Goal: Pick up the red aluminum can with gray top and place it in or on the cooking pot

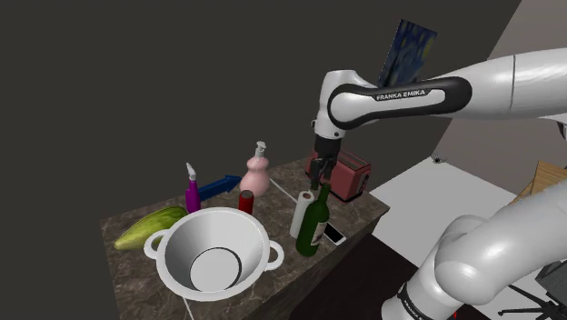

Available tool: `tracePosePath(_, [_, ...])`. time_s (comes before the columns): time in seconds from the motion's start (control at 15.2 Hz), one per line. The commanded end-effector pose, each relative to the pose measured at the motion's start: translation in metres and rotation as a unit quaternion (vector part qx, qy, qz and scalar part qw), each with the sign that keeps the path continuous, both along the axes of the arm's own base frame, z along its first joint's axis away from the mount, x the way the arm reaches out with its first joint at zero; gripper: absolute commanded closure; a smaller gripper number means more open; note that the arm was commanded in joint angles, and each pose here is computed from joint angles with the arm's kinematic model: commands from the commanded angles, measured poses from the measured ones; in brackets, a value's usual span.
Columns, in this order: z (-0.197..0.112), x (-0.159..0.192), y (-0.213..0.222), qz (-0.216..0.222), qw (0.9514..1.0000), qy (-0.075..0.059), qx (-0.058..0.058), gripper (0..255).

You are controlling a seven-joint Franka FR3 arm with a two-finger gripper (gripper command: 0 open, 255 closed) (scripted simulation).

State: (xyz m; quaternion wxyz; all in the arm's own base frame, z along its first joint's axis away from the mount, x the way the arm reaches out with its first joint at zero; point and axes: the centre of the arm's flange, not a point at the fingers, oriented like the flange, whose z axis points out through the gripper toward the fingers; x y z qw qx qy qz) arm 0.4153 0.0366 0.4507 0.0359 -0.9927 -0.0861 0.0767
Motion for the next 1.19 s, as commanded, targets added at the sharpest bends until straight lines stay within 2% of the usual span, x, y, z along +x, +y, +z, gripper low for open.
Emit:
tracePosePath(0.0, [-0.019,0.022,0.007,0.000,1.0000,-0.005,-0.001,0])
tracePosePath(1.12, [-0.149,0.192,0.040,-0.004,0.9992,-0.037,-0.010,0])
